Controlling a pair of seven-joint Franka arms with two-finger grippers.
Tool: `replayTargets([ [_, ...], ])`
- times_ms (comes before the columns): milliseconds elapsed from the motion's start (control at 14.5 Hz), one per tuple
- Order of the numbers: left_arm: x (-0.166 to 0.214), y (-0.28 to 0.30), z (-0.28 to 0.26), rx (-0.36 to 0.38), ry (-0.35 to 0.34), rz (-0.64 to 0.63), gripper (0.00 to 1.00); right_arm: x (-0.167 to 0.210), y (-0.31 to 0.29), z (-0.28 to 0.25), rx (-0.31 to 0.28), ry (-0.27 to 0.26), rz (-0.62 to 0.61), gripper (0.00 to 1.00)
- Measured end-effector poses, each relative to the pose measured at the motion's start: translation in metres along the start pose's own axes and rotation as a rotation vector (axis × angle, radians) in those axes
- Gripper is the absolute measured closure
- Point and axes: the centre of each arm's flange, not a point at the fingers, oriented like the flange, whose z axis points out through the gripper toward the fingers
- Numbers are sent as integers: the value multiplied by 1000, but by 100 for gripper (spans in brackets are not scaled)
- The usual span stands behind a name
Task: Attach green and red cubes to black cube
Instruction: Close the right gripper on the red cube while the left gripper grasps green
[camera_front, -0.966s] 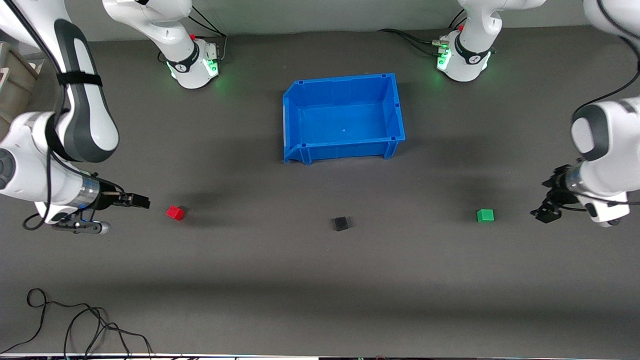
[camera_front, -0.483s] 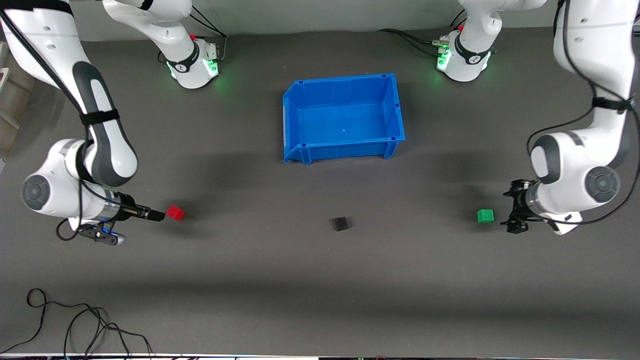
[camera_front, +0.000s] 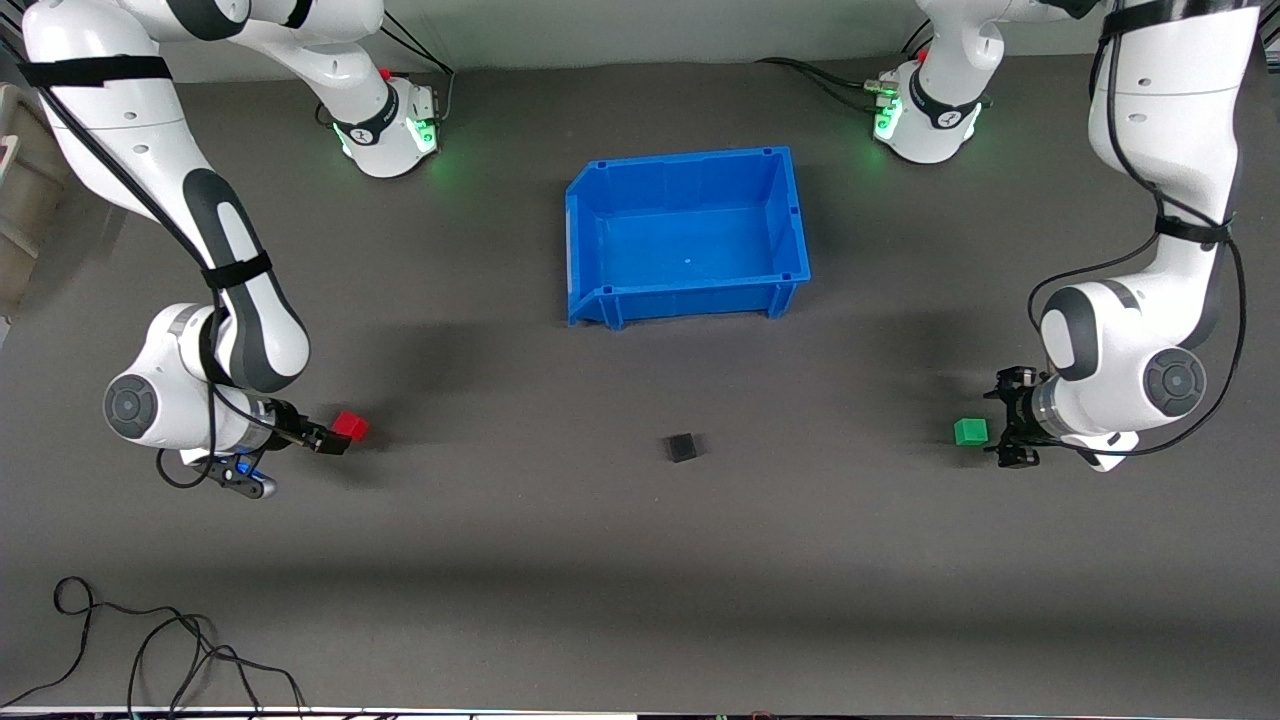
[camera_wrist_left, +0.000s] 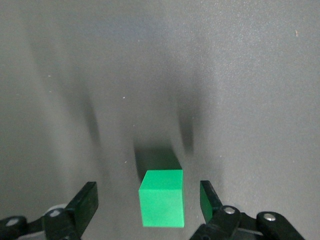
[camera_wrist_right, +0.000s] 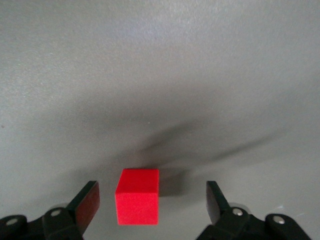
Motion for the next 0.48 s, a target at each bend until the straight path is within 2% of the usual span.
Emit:
replayTargets([
  [276,-4,3,16,-10,11,-42,11,-3,-8,9,-6,-7,0,5],
  [345,-5,3,17,-12,13,-54,19,-5,-12,12,-7,-6,-6,5],
  [483,-6,4,17,-15,14,-64,40,-7,-19,17,-12,-10,-14,5],
])
